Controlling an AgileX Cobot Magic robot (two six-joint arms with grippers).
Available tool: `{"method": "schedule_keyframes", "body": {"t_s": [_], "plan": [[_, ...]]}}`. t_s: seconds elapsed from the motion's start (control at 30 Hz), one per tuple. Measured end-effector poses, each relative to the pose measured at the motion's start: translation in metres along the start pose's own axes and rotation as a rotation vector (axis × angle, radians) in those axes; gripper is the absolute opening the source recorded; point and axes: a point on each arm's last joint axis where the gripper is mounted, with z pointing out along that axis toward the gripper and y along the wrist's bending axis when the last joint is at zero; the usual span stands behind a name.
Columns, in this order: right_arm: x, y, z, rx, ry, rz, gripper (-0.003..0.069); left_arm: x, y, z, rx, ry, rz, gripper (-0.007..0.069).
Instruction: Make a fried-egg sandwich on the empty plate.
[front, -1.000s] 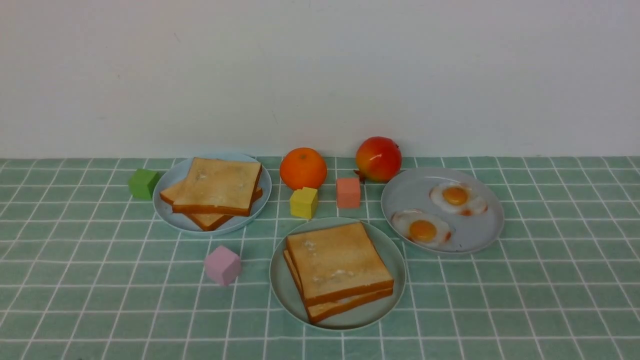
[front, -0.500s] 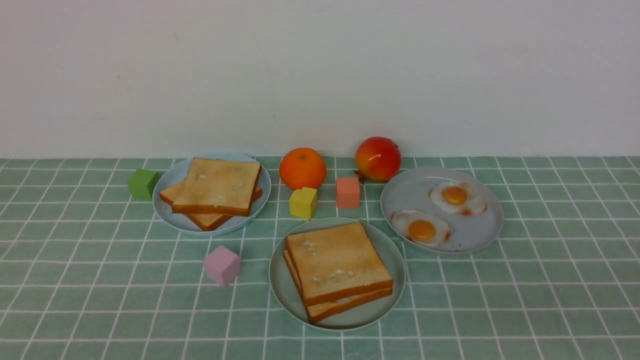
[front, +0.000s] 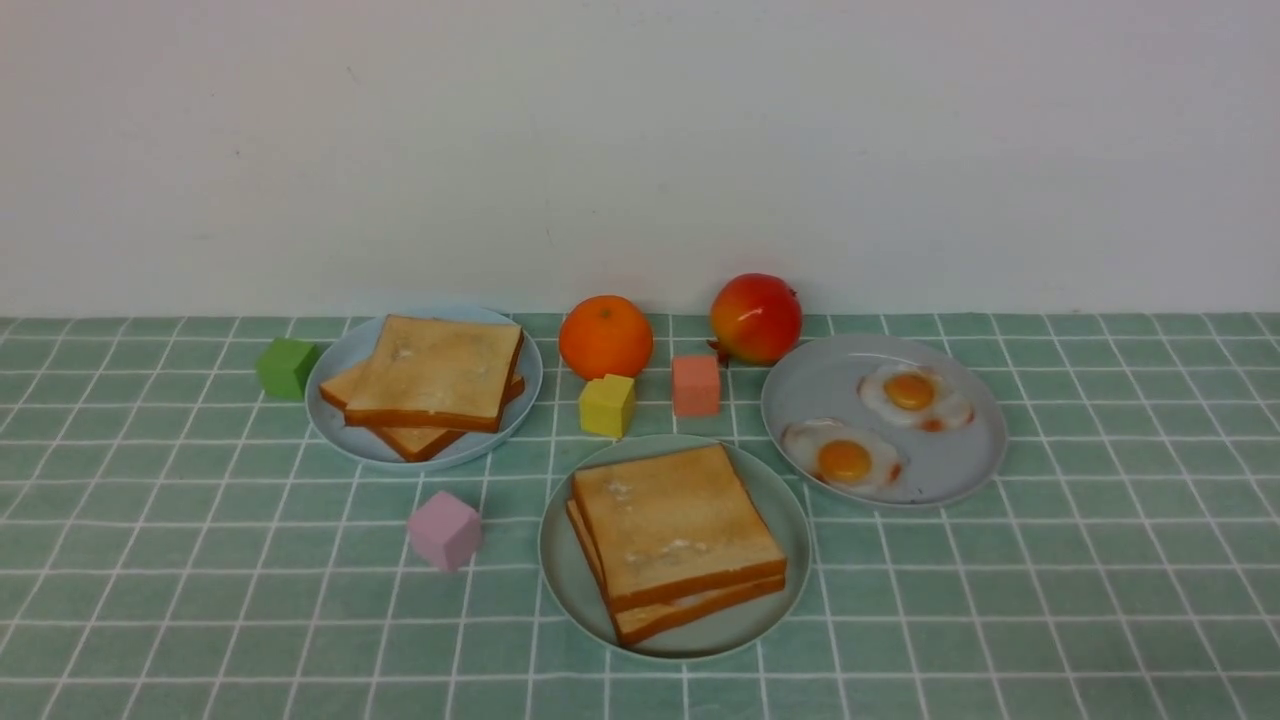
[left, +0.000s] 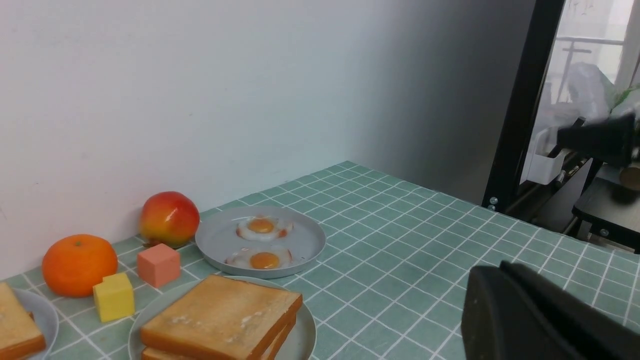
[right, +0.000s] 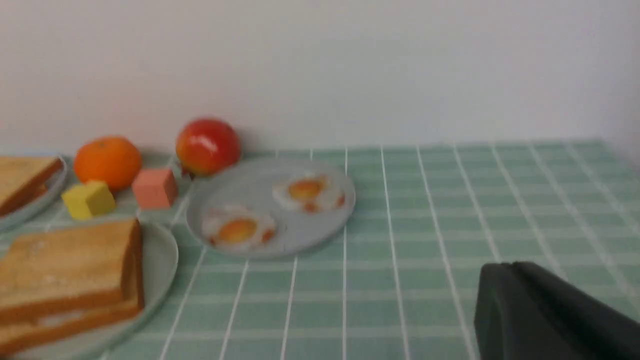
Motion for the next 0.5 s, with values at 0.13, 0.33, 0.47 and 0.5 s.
{"method": "schedule_keyframes", "body": {"t_s": [0.13,0.33,0.47,0.5], "plan": [[0.049,-0.006,0.01,0.042,0.096,0.034,-0.0014,0.0,0.0,0.0,0.0,0.0,0.0,-0.001],[0.061,-0.008,0.012,0.048,0.125,0.043,-0.0014,0.0,0.0,0.0,0.0,0.003,0.0,-0.0005],[0.061,-0.008,0.012,0.048,0.124,0.043,-0.0014,0.001,0.0,0.0,-0.001,0.006,0.001,-0.0003],[0.061,-0.008,0.012,0.048,0.124,0.043,-0.0014,0.001,0.0,0.0,-0.001,0.006,0.001,-0.0003]]}}
